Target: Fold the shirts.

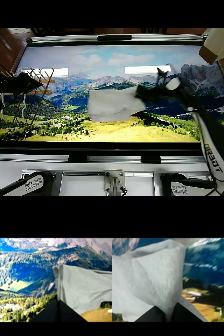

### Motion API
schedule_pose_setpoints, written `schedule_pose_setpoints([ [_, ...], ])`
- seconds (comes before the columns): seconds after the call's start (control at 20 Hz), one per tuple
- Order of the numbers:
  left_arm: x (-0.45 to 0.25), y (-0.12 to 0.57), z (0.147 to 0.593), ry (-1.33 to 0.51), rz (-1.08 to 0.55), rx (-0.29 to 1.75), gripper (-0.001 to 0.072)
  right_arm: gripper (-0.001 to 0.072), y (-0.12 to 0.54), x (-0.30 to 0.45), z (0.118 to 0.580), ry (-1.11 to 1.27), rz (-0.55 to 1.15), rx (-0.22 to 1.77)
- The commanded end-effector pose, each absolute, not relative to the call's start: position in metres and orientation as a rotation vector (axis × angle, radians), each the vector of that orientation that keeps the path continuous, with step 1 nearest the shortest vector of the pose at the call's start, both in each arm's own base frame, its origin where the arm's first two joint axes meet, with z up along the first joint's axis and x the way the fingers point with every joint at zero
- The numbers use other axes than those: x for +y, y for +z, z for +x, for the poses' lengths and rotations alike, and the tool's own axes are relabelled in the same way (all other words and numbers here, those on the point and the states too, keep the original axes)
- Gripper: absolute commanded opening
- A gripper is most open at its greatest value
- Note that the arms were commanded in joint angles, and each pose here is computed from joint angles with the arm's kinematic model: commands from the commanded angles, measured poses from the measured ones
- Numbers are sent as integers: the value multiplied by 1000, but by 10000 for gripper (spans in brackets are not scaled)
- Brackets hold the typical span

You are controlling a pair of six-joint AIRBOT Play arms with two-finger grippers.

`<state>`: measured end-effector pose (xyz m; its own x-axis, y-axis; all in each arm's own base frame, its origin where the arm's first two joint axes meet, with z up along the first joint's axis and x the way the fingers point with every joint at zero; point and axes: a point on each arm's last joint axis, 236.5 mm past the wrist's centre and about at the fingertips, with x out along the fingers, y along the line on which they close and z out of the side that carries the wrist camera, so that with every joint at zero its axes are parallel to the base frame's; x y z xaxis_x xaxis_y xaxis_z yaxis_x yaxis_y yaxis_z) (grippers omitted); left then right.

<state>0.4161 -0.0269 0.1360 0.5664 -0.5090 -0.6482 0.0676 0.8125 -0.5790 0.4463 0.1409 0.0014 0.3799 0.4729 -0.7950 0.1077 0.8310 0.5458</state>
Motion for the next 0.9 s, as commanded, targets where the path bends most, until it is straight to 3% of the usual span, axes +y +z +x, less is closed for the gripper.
schedule_pose_setpoints([
  [0.0, -30, 134, 412, -371, -537, 934, 33, 73, 40, -14, 438, -90, 512, 1113],
  [0.15, -35, 133, 407, -389, -533, 954, 33, 73, 44, -137, 355, -460, 499, 1229],
  [0.3, -40, 133, 407, -399, -528, 957, 33, 73, 34, -193, 265, -697, 548, 1379],
  [0.6, -60, 133, 405, -445, -505, 972, 33, 73, -38, -169, 150, -855, 761, 1561],
  [0.85, -67, 133, 403, -462, -497, 980, 33, 73, -44, -178, 106, -941, 614, 1654],
])
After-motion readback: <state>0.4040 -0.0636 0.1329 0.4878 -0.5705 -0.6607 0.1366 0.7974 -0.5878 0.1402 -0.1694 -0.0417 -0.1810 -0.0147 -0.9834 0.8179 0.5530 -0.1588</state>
